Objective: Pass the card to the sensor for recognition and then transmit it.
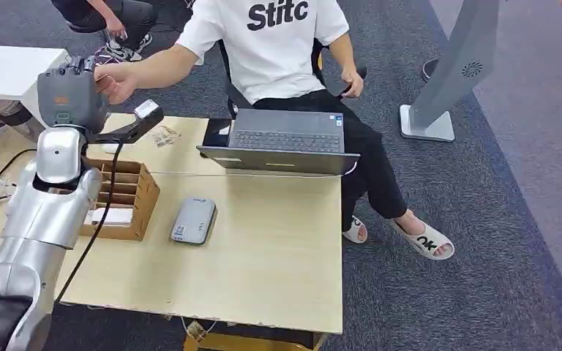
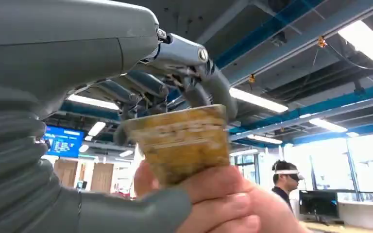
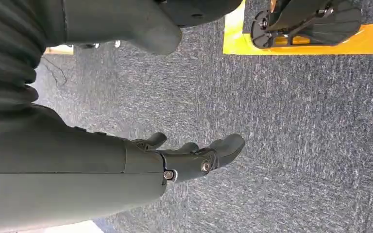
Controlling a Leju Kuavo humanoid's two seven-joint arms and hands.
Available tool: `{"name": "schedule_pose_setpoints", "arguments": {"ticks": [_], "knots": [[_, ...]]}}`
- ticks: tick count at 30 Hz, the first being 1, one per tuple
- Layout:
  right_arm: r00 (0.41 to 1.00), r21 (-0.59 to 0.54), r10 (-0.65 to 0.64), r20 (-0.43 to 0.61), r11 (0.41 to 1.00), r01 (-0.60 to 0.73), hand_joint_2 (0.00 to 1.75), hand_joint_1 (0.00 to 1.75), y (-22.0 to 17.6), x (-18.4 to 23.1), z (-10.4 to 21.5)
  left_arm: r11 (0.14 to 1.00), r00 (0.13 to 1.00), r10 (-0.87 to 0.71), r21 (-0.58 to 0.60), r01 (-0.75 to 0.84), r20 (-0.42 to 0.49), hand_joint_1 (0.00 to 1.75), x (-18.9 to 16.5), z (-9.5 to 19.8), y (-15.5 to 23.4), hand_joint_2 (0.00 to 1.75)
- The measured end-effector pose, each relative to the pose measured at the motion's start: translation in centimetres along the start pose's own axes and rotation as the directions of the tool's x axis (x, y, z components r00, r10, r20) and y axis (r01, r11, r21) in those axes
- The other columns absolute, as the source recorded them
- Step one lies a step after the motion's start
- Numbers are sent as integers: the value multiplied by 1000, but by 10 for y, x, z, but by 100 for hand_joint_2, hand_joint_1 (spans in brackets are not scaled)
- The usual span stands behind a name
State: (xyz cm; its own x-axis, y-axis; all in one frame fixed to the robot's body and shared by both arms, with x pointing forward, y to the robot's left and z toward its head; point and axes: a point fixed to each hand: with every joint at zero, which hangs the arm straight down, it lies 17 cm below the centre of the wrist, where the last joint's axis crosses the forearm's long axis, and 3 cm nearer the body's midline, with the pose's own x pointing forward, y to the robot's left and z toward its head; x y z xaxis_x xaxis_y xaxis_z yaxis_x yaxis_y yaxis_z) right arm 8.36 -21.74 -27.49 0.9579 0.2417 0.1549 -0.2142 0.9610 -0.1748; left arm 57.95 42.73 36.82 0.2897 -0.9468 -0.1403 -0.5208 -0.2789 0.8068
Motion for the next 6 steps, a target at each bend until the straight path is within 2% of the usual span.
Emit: {"name": "schedule_pose_setpoints", "arguments": {"ticks": [6], "knots": [[1000,-2,-17,-1,1000,17,175,0,0,0,0,990,991,115,79,-120,70,0,14,25,14,175]]}}
